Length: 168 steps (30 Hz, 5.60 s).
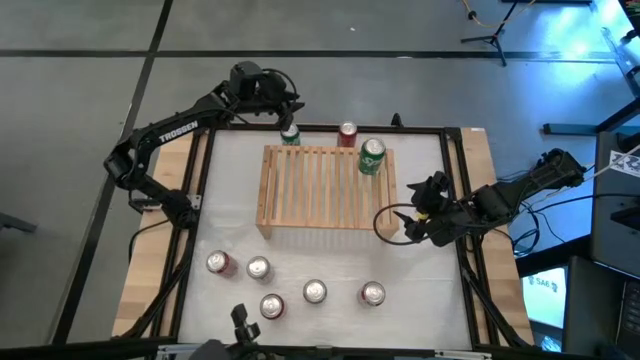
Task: Place canned beverage on shelf
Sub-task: Put the green soda can on the shelf aligned with the other green soda can
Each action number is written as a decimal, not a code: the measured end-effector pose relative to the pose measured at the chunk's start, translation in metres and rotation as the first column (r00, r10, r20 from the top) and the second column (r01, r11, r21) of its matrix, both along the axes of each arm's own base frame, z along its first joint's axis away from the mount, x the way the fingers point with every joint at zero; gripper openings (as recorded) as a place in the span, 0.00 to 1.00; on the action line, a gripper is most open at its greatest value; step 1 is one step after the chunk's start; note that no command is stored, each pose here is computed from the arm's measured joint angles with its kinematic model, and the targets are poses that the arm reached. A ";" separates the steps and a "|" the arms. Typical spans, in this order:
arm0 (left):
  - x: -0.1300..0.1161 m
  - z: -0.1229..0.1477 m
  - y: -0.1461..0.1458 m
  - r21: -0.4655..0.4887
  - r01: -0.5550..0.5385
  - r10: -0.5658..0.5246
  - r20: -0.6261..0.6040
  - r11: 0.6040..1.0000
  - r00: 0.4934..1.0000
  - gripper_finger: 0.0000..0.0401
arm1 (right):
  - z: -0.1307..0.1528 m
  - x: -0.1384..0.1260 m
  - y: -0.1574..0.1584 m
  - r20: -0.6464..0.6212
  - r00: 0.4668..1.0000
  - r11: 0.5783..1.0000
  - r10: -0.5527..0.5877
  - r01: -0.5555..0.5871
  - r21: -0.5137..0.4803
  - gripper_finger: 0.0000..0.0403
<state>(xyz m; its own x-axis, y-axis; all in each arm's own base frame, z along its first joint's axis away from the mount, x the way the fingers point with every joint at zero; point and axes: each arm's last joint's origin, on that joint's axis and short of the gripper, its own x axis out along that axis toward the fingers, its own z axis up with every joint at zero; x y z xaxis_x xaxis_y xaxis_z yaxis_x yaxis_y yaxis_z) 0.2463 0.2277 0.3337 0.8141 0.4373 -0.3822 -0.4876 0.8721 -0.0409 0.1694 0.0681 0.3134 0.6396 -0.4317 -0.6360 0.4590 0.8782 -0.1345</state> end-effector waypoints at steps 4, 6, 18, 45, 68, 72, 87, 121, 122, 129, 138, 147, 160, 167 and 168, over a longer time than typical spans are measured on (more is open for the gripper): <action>-0.001 -0.002 -0.001 -0.016 0.000 0.000 -0.019 1.000 1.000 0.38 | 0.000 0.000 0.000 0.000 1.000 1.000 0.000 0.000 0.001 0.95; -0.001 -0.003 -0.001 -0.023 0.001 -0.001 -0.026 1.000 1.000 0.38 | 0.000 0.000 0.000 0.000 1.000 1.000 0.001 -0.001 0.002 0.95; -0.008 -0.006 0.005 -0.008 0.012 -0.013 -0.068 1.000 0.998 0.62 | 0.002 0.003 0.001 0.034 0.999 1.000 0.001 -0.002 0.020 0.95; -0.025 -0.038 0.054 -0.120 -0.093 0.078 -0.123 0.988 0.989 0.87 | 0.002 0.004 0.002 0.045 0.999 1.000 0.001 -0.002 0.026 0.95; -0.006 -0.068 0.050 -0.123 -0.207 0.162 -0.300 0.971 0.940 0.87 | 0.002 0.004 0.002 0.045 0.999 1.000 0.001 -0.002 0.027 0.95; -0.001 -0.069 0.045 -0.158 -0.213 0.161 -0.287 0.964 0.944 0.87 | 0.002 0.004 0.002 0.045 0.999 1.000 0.001 -0.002 0.027 0.95; -0.008 -0.072 0.046 -0.437 -0.435 0.376 -0.219 0.787 0.900 0.87 | 0.003 0.004 0.002 0.051 0.999 1.000 0.001 -0.003 0.031 0.95; -0.009 -0.076 0.042 -0.626 -0.542 0.534 -0.226 0.561 0.815 0.87 | 0.004 0.007 0.005 0.077 0.997 0.995 0.026 -0.033 0.090 0.95; -0.010 -0.075 0.043 -0.632 -0.544 0.542 -0.223 0.552 0.810 0.87 | 0.004 0.007 0.005 0.077 0.997 0.995 0.025 -0.032 0.090 0.95; -0.007 -0.044 0.052 -0.621 -0.502 0.550 -0.133 0.602 0.824 0.82 | 0.004 0.007 0.005 0.076 0.997 0.995 0.026 -0.033 0.089 0.95; -0.002 -0.046 0.058 -0.627 -0.497 0.534 -0.149 0.601 0.833 0.79 | 0.004 0.007 0.005 0.074 0.997 0.996 0.027 -0.033 0.089 0.95; 0.000 -0.077 0.063 -0.655 -0.554 0.495 -0.301 0.514 0.815 0.79 | 0.004 0.007 0.005 0.073 0.997 0.996 0.027 -0.033 0.089 0.95; 0.006 -0.093 0.065 -0.655 -0.569 0.478 -0.341 0.496 0.809 0.79 | 0.004 0.007 0.005 0.073 0.997 0.995 0.027 -0.033 0.089 0.95; 0.009 -0.093 0.062 -0.645 -0.567 0.458 -0.353 0.513 0.816 0.79 | 0.004 0.007 0.005 0.073 0.997 0.995 0.027 -0.033 0.089 0.95; 0.009 -0.093 0.061 -0.645 -0.566 0.456 -0.353 0.513 0.817 0.79 | 0.004 0.007 0.005 0.073 0.997 0.995 0.027 -0.034 0.089 0.95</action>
